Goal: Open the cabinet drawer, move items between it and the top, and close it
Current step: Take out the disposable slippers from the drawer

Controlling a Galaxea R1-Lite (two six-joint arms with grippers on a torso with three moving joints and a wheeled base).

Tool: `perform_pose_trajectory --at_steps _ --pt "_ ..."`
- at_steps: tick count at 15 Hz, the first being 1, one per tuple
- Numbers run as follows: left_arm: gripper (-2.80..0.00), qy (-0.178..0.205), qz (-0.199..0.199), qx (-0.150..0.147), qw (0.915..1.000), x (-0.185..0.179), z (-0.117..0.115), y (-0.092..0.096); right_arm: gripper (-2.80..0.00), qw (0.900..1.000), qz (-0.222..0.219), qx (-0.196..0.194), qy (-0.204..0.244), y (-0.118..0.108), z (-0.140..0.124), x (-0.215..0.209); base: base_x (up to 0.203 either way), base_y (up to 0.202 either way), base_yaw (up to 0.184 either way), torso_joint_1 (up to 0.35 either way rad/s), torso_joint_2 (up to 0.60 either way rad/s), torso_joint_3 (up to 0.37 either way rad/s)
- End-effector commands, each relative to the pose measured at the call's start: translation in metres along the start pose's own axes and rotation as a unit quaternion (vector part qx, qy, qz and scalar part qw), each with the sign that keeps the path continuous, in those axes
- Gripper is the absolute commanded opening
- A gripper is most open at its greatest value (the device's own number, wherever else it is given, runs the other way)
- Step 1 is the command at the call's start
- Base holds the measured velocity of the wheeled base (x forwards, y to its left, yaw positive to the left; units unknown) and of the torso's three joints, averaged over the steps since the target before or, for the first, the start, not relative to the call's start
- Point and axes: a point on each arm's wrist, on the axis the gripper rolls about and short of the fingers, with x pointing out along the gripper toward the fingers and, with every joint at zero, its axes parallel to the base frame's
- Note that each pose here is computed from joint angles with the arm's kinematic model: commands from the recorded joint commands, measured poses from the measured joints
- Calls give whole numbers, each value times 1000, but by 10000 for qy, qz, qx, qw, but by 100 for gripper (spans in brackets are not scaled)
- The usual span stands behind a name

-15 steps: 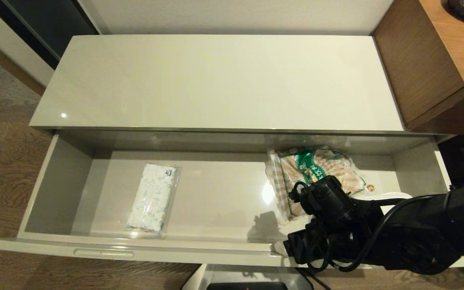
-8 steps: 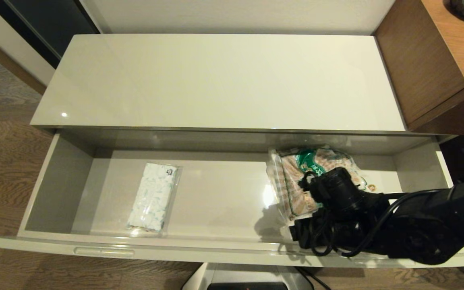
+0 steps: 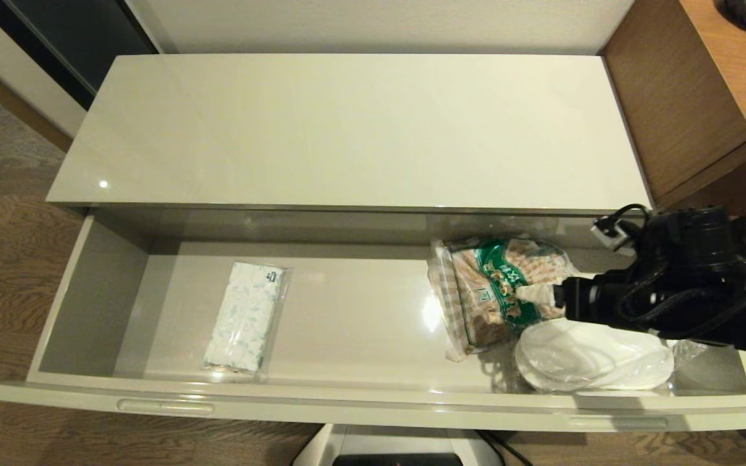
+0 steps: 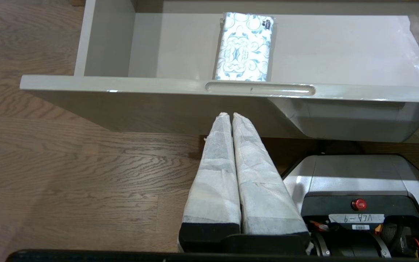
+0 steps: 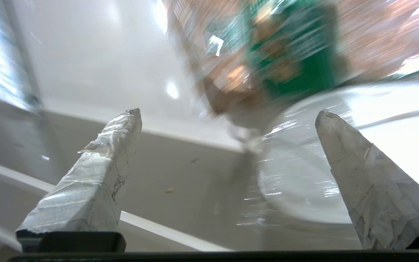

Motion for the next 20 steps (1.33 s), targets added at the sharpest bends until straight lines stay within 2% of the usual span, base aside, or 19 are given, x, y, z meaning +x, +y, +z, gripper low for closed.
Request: perform_pose_trajectory --at_steps 1,4,16,20 --pt "-280 7 2 1 10000 0 0 0 0 9988 374 -37 -302 -24 12 -25 0 0 0 0 0 0" --pt "-280 7 2 1 10000 0 0 0 0 9984 403 -104 -376 -25 14 -27 0 0 0 0 0 0" --pt "-280 7 2 1 10000 0 0 0 0 9986 162 82 -494 -45 19 -21 0 0 0 0 0 0" --pt "-280 7 2 1 10000 0 0 0 0 9976 -37 172 -673 -63 22 -17 0 0 0 0 0 0"
